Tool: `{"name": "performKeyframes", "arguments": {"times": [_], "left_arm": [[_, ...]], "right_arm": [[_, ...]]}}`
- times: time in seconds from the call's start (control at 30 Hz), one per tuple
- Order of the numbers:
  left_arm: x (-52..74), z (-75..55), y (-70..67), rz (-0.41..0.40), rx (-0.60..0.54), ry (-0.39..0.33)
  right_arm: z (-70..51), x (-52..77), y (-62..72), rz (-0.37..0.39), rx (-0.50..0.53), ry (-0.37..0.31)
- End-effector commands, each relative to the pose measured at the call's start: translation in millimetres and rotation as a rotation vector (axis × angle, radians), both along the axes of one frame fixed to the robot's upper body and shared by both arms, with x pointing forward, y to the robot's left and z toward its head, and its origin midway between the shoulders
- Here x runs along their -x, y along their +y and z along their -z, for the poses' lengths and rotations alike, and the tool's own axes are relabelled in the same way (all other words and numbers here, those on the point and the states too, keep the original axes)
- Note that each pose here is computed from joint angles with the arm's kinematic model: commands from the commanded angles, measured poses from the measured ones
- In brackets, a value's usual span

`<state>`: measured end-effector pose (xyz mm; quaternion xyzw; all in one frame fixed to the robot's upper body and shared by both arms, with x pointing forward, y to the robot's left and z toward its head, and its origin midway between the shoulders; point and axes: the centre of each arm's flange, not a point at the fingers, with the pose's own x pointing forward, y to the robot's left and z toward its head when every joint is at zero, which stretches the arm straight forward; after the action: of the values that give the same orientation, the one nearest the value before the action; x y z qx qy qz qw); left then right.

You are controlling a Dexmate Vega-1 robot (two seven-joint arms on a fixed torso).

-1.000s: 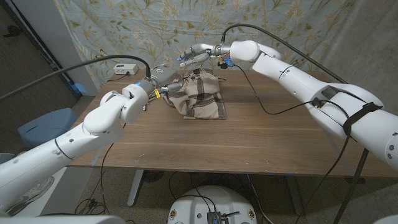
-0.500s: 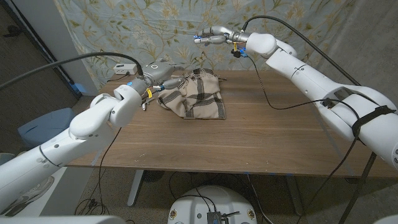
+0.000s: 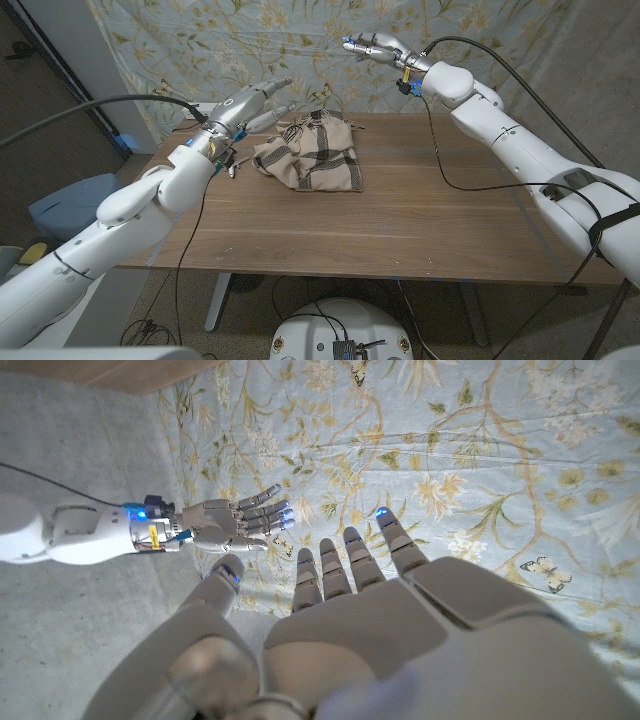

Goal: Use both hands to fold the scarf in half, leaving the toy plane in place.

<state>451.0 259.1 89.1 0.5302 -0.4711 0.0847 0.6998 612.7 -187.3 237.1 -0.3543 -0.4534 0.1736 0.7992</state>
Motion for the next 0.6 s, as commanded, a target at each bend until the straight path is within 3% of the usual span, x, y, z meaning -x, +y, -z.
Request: {"name": "performKeyframes", "arguments": {"times": [0.03,0.6], "left_arm": [[-8.3,5.6,28.6,0.24,0.229,0.062],[-39.4,17.2,48.2,0.507,0.427,0.251]], "right_arm": [[25.6,19.5,-42.2,-0.01,-0.16,0.011],[65.9,51.7,-87.4,-0.016,-0.355,0.03]]}}
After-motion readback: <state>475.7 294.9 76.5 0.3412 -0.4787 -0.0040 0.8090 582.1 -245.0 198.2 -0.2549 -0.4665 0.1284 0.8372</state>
